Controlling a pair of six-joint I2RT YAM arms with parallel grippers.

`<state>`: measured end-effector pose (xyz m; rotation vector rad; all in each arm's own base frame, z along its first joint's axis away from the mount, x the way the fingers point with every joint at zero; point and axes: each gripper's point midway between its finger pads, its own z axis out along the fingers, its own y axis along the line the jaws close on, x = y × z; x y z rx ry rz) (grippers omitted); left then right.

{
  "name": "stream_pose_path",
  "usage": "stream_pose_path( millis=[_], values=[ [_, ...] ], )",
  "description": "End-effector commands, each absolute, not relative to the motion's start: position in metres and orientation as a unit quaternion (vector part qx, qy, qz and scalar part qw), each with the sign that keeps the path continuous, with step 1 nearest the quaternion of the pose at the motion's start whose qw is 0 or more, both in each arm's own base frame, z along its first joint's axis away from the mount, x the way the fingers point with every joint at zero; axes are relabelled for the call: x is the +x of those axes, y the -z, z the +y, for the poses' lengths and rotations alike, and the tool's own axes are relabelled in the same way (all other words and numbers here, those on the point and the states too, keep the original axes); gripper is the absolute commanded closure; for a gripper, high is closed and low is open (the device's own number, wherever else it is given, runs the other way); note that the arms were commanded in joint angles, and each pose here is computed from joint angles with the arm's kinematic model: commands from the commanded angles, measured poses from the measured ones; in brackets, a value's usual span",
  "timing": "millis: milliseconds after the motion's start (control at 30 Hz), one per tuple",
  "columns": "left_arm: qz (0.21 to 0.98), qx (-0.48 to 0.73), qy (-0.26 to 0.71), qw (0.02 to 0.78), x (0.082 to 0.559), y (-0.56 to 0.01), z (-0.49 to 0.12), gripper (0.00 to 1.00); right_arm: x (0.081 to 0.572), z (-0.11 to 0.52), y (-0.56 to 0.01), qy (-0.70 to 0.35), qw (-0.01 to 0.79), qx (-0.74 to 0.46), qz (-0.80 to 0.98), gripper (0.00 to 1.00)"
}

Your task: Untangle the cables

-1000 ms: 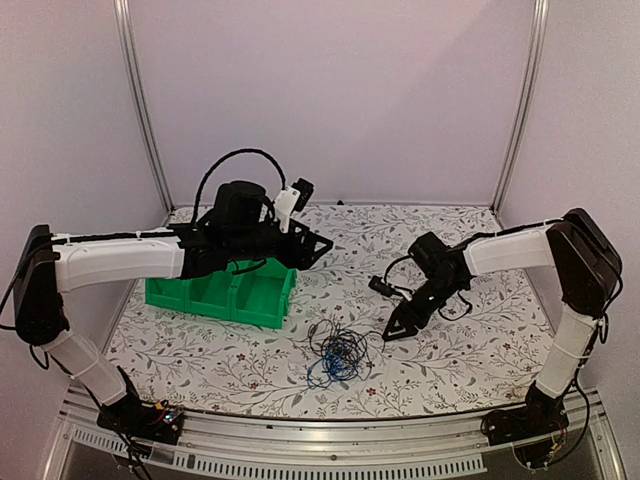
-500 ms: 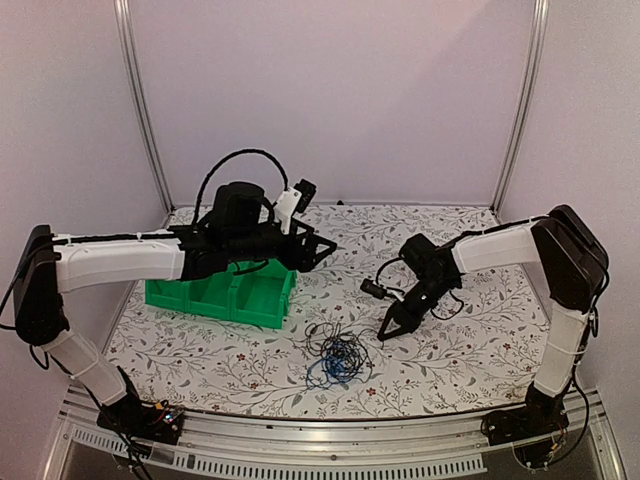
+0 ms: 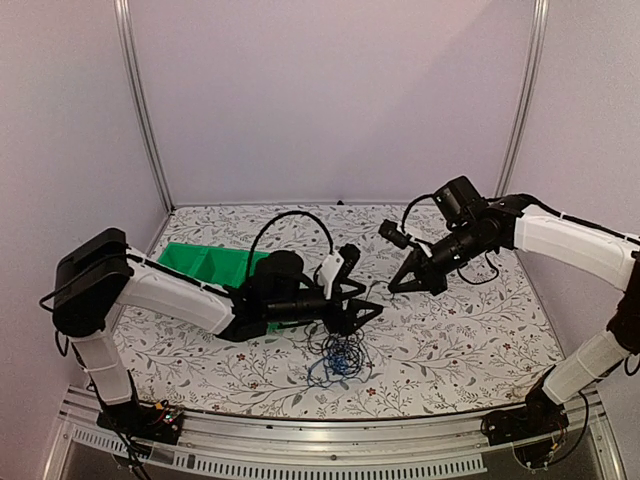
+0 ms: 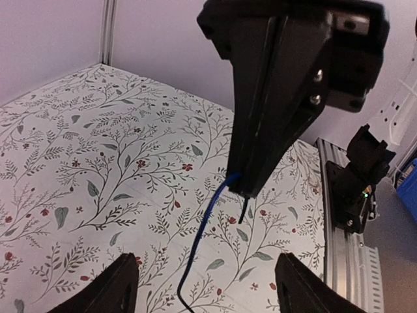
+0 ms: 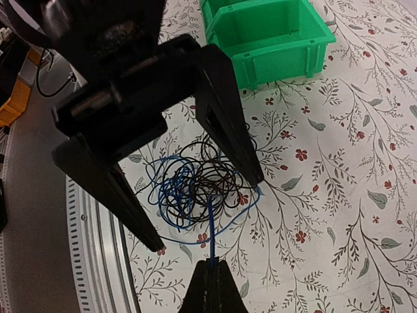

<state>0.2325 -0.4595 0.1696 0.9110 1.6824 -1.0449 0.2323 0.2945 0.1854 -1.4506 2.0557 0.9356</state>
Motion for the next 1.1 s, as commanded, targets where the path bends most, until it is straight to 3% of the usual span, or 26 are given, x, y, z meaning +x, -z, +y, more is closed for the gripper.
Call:
stream_pose_path(
  millis=[0, 167, 400, 567, 900, 1067],
  values=[
    [0.661, 0.340, 0.472, 0.475, 0.237, -0.172, -0.489, 0.31, 0.230, 0.291, -0.221, -0.329, 0.256, -0.544, 0.728, 1.00],
    [0.689, 0.309, 0.476, 0.451, 0.246, -0.138, -0.498, 0.54, 0.237, 0.287, -0.316, -0.321, 0.369, -0.556, 0.672, 1.00],
    [0.734, 0.289, 0.448, 0.421, 0.258, -0.088, -0.501, 0.68, 0.209, 0.259, -0.486, -0.368, 0.521, -0.558, 0.532, 1.00],
    [0.751, 0.274, 0.450, 0.399, 0.259, -0.062, -0.500, 0.68, 0.193, 0.239, -0.556, -0.367, 0.582, -0.550, 0.473, 1.00],
    [0.756, 0.272, 0.453, 0.385, 0.257, -0.050, -0.496, 0.68, 0.189, 0.208, -0.619, -0.313, 0.665, -0.520, 0.436, 1.00],
    [0.770, 0.268, 0.448, 0.366, 0.255, -0.031, -0.493, 0.63, 0.185, 0.180, -0.675, -0.256, 0.730, -0.492, 0.399, 1.00]
  ],
)
